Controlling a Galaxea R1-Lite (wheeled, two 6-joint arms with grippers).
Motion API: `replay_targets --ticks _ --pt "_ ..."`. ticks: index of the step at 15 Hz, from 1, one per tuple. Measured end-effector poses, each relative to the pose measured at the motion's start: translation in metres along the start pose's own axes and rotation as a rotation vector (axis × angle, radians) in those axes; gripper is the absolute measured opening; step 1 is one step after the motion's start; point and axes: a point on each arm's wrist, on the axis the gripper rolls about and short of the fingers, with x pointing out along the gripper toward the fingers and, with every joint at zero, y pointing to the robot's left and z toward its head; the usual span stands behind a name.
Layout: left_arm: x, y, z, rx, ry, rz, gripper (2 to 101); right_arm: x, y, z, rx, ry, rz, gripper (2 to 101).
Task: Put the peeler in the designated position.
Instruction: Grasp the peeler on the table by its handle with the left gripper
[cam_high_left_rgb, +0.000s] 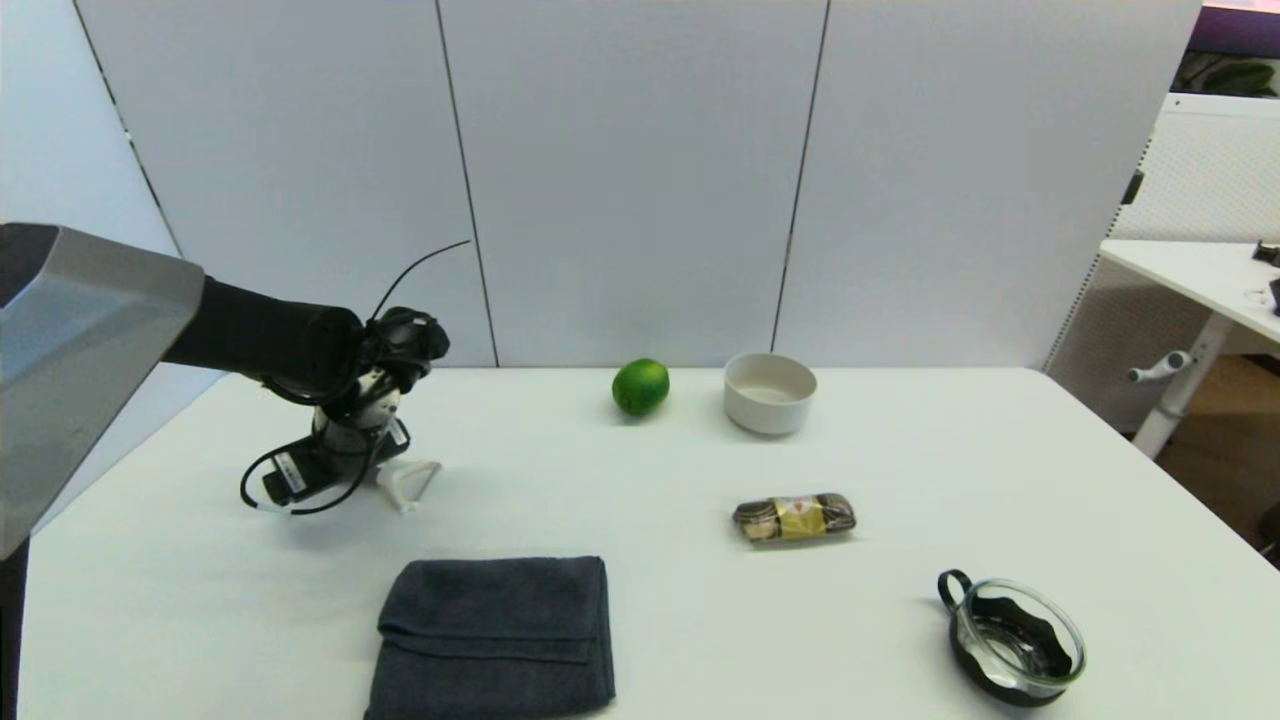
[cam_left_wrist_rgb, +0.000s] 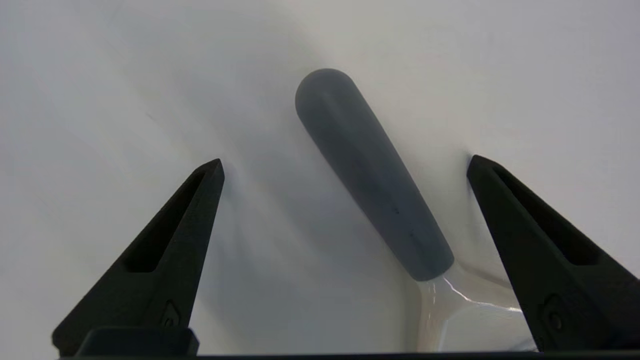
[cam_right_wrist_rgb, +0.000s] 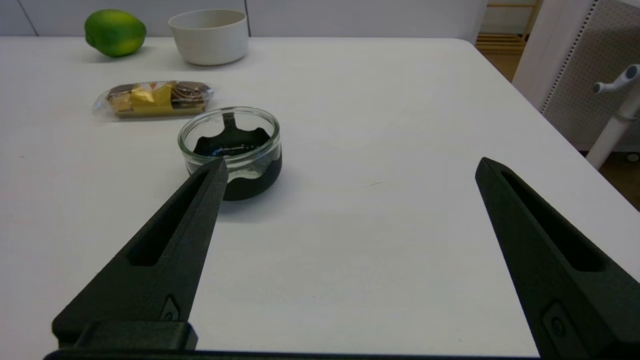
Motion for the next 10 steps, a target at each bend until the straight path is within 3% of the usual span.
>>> replay_targets --ticks 10 --pt "0.0029 -0.003 -0.0004 -0.062 -0.001 0.001 97.8 0.0 0.0 0.0 0.0 0.0 0.0 98.0"
